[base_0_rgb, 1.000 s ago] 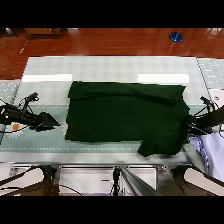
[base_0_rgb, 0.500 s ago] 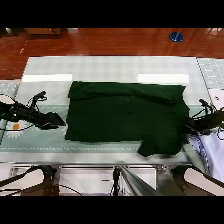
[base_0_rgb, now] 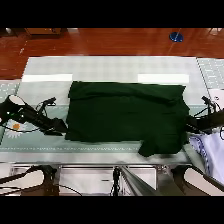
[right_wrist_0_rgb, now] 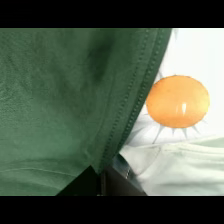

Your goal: Fold the shirts.

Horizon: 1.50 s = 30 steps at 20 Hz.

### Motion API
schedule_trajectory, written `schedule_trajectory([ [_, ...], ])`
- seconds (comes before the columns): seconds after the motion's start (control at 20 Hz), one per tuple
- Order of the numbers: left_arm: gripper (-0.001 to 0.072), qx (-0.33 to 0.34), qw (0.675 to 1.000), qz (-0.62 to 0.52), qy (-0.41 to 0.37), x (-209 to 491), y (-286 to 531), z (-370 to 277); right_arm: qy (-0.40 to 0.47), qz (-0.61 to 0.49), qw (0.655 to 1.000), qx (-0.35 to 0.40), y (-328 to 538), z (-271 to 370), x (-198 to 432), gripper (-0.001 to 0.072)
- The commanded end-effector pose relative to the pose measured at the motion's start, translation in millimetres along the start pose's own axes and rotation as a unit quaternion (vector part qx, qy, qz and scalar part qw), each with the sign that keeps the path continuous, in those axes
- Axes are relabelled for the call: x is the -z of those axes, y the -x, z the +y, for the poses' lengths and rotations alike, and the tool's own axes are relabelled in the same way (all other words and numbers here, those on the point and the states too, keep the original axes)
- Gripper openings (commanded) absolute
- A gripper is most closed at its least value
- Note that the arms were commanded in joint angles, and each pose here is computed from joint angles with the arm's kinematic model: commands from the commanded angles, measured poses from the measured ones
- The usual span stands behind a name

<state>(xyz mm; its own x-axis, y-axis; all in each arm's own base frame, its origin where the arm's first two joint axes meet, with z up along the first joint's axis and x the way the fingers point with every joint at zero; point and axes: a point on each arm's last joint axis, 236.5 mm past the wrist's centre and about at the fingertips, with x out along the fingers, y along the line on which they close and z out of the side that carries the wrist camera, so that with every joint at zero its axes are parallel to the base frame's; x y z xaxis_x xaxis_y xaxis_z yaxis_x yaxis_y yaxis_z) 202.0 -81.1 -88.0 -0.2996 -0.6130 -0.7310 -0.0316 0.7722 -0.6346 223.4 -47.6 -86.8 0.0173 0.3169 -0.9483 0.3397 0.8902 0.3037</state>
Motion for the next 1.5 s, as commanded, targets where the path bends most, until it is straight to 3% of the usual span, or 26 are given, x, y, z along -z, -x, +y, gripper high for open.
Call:
schedule_trajectory([
  [0.0, 0.0720, -0.021, 0.999, 0.026, 0.014, -1, -18, 4, 0.000, -0.001, 1.000, 0.000, 1, 0, 0, 0.0022],
  [0.1, 0.0676, -0.040, 0.999, 0.022, 0.026, -10, -31, 6, 0.000, 0.002, 1.000, -0.001, 1, 1, 1, 0.0022],
  [0.15, 0.0548, -0.052, 0.998, 0.010, 0.035, -19, -37, 9, 0.000, 0.003, 1.000, -0.002, 1, 1, 2, 0.0022],
  [0.25, 0.0135, -0.076, 0.996, -0.022, 0.042, -37, -44, 16, 0.000, 0.006, 1.000, -0.004, 1, 2, 4, 0.0022],
  [0.3, 0.0021, -0.077, 0.996, -0.026, 0.041, -39, -44, 16, 0.000, 0.010, 1.000, -0.008, 1, 4, 5, 0.0022],
  [0.5, 0.0019, -0.047, 0.999, 0.014, 0.009, -14, -31, -4, 0.008, -0.028, 0.998, -0.051, 16, 30, -3, 0.0021],
  [0.75, 0.0018, -0.060, 0.990, -0.128, -0.025, -33, 35, -25, 0.067, -0.132, 0.985, -0.085, 78, 70, -22, 0.0020],
  [0.95, 0.0018, -0.029, 0.963, -0.263, -0.041, -96, 84, -59, 0.044, -0.195, 0.970, -0.139, 101, 95, -59, 0.0018],
  [1.2, 0.0018, -0.031, 0.953, -0.287, -0.092, -163, 113, -90, 0.020, -0.240, 0.954, -0.178, 117, 104, -114, 0.0018],
  [1.45, 0.0018, -0.003, 0.941, -0.326, -0.089, -226, 145, -98, -0.002, -0.284, 0.944, -0.167, 132, 90, -178, 0.0018],
])
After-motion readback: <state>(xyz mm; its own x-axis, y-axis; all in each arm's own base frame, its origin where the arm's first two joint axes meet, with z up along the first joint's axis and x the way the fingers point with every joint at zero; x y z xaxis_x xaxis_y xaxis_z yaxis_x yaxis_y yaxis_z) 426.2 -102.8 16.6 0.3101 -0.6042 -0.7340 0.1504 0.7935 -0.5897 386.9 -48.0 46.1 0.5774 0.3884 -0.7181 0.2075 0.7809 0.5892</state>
